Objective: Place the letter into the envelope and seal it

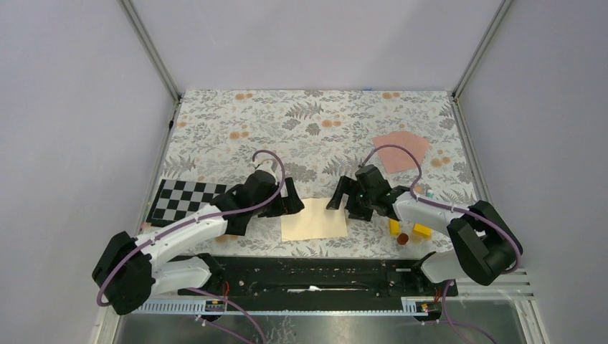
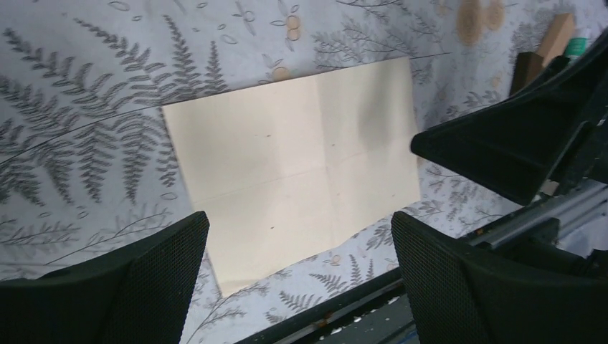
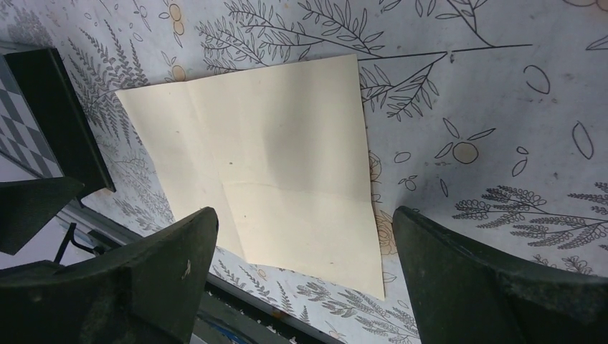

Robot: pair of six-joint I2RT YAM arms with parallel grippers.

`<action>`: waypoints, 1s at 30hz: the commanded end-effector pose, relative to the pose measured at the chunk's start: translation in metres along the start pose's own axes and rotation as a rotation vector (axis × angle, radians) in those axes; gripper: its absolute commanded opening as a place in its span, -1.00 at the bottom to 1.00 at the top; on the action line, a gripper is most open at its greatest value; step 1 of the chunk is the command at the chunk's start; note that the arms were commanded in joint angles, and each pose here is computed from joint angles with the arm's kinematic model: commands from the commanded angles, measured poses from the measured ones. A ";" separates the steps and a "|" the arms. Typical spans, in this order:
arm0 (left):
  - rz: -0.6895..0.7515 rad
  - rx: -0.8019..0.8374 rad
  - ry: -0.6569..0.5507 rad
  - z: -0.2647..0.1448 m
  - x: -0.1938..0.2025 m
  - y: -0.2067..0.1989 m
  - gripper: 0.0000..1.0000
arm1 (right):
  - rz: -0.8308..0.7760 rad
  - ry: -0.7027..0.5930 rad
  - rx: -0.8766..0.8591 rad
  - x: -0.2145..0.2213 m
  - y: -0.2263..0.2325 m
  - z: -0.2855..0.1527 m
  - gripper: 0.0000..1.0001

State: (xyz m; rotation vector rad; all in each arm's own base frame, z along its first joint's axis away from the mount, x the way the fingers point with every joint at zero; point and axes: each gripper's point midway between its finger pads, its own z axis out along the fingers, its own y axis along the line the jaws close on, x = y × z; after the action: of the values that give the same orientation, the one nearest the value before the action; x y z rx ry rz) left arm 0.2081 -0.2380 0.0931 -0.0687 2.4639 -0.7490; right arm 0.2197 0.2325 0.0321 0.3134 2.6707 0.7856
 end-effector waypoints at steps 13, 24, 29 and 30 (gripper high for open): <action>-0.001 -0.077 0.039 0.017 0.026 0.033 0.97 | -0.116 -0.016 0.175 0.006 -0.015 -0.006 0.97; -0.019 -0.068 0.055 0.032 0.033 0.036 0.97 | -0.079 0.057 0.117 0.023 0.003 0.013 0.97; -0.035 -0.011 0.063 0.037 0.034 0.024 0.97 | -0.057 0.088 0.067 0.029 0.015 0.020 0.97; -0.038 -0.002 0.065 0.038 0.035 0.023 0.98 | -0.051 0.094 0.061 0.030 0.016 0.022 0.97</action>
State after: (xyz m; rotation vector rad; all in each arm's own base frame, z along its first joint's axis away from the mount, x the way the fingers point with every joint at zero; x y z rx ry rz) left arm 0.2016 -0.2325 0.0377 -0.0927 2.5464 -0.6908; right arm 0.2148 0.2576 0.0293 0.2100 2.7148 0.6986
